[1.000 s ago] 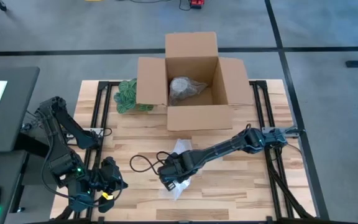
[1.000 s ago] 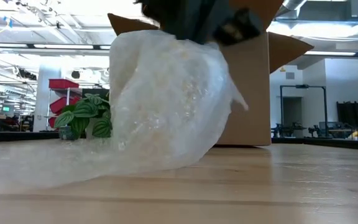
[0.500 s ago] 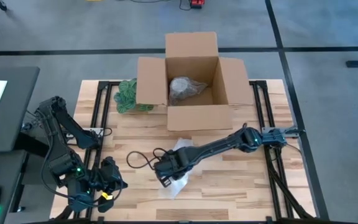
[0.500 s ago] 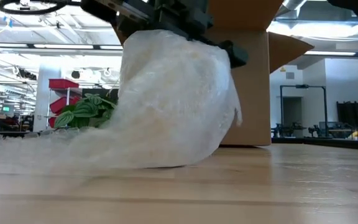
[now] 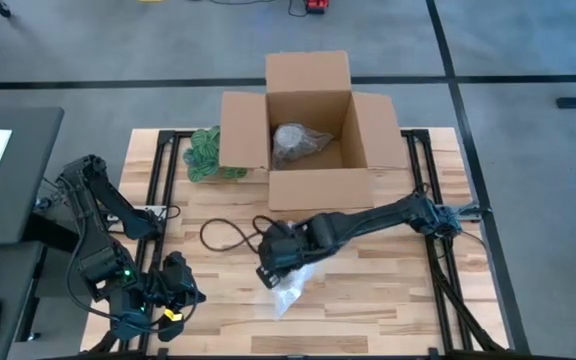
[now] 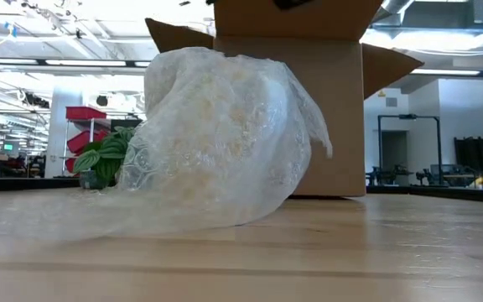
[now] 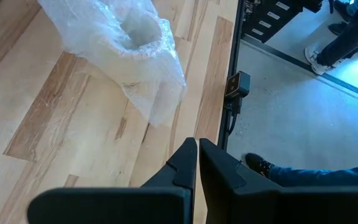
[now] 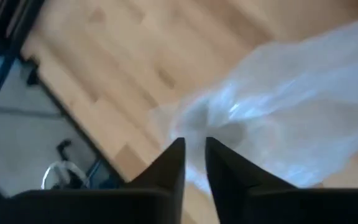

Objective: Wrap mug
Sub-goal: Wrap the yellow mug with bubble wrap

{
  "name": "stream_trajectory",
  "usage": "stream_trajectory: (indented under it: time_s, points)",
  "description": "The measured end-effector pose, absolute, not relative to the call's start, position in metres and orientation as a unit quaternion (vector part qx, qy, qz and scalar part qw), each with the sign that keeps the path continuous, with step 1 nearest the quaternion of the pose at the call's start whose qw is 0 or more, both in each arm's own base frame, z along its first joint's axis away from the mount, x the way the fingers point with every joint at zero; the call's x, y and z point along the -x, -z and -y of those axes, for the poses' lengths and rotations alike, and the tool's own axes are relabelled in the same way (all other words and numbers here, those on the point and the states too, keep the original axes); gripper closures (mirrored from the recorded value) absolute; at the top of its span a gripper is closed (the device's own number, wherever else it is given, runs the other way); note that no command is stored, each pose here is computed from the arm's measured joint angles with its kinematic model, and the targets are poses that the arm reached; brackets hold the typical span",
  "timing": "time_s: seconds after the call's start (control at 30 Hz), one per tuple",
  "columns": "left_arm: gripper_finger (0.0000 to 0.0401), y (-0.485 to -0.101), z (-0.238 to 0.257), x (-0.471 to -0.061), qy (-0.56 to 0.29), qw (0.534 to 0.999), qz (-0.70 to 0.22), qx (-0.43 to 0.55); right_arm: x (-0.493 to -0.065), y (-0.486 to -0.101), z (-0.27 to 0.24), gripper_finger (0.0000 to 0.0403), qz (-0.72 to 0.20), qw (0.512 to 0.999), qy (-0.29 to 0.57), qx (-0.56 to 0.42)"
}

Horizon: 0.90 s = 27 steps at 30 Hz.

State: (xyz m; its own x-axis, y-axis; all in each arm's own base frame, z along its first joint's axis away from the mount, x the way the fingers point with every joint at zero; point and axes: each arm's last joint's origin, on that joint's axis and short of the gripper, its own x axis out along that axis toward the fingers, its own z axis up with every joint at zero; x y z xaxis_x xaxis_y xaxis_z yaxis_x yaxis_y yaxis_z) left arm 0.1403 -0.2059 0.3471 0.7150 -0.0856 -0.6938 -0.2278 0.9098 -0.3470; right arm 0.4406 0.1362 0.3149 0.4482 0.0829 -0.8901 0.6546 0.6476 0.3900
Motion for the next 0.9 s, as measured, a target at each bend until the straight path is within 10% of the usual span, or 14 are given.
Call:
stream_trajectory:
  time_s: [0.43,0.9]
  points:
    - [0.0401,-0.347,0.206,-0.140,-0.039,0.902,-0.375,0.210,-0.445,-0.280,-0.086,0.0158,-0.500,0.691,0.330,-0.404]
    - [0.0401,-0.348,0.207,-0.141,-0.037,0.902,-0.373,0.214,-0.429,-0.284,-0.118,0.0156,-0.547,0.691,0.273,-0.386]
